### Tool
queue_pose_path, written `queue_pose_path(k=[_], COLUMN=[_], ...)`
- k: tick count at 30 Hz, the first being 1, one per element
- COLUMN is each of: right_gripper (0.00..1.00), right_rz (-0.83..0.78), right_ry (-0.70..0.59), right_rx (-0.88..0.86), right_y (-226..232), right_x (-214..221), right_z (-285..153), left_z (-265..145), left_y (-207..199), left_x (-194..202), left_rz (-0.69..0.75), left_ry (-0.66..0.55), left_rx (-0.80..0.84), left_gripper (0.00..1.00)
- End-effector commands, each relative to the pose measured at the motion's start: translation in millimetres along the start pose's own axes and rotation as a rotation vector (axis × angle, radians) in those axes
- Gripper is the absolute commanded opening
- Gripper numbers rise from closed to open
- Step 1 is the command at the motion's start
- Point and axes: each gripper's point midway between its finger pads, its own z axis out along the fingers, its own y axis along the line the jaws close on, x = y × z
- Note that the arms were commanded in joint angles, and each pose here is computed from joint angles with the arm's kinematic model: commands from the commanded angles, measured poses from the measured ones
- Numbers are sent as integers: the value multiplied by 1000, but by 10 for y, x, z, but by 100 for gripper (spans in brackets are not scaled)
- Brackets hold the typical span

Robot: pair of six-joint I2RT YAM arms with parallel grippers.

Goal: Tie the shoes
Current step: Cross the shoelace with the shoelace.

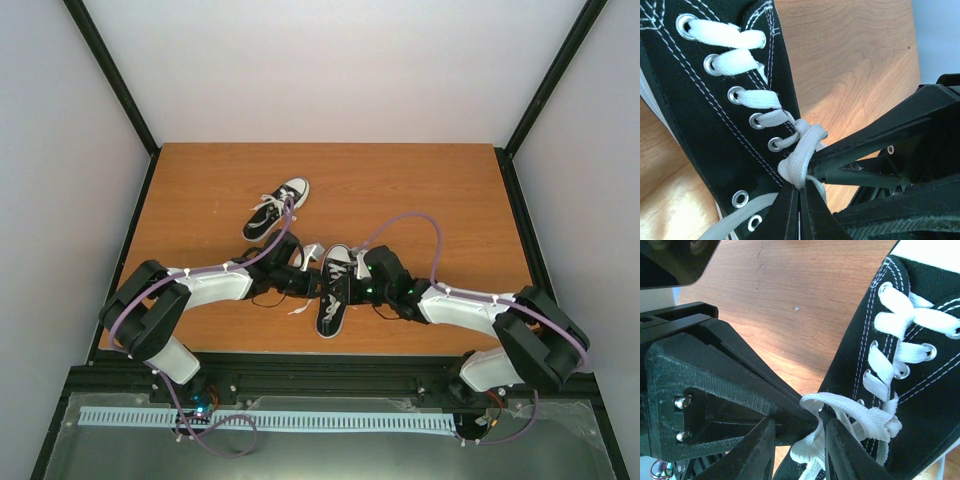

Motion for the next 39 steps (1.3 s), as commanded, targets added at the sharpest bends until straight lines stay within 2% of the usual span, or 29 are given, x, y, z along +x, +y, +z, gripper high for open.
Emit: queue_pose_path(k=[1,8,14,16,18,21,28,36,39], right_gripper=[27,22,5,3,3,3,3,3,3], right_rz=[6,33,51,63,78,100,116,123,127], right_ry=[8,23,40,35,28,10,-5,-8,-14], right_rx=[-38,-91,-91,-70,-41,-10,30,33,34], right_y=[-11,31,9,-34,-98,-173,-262,-275,-279], right_x=[63,106,127,123,124,116,133,145,140], right_z=[40,77,129,128,112,59,-24,-27,-40], left_z=[-29,-21,-27,-28,-51,-128,-292,-182,-122], left_y=[-147,-147,-146,-143,-127,-109,-63,-82,-97], left_x=[-47,-57,-47,-55,-72,-111,-196,-177,-161], left_rz=[27,27,27,30,28,31,26,17,19], left_ry=[-5,-8,-13,-15,-28,-63,-133,-88,-59], left_rx=[49,51,56,52,39,20,-22,19,43], left_gripper=[1,1,1,2,7,22,39,37,32])
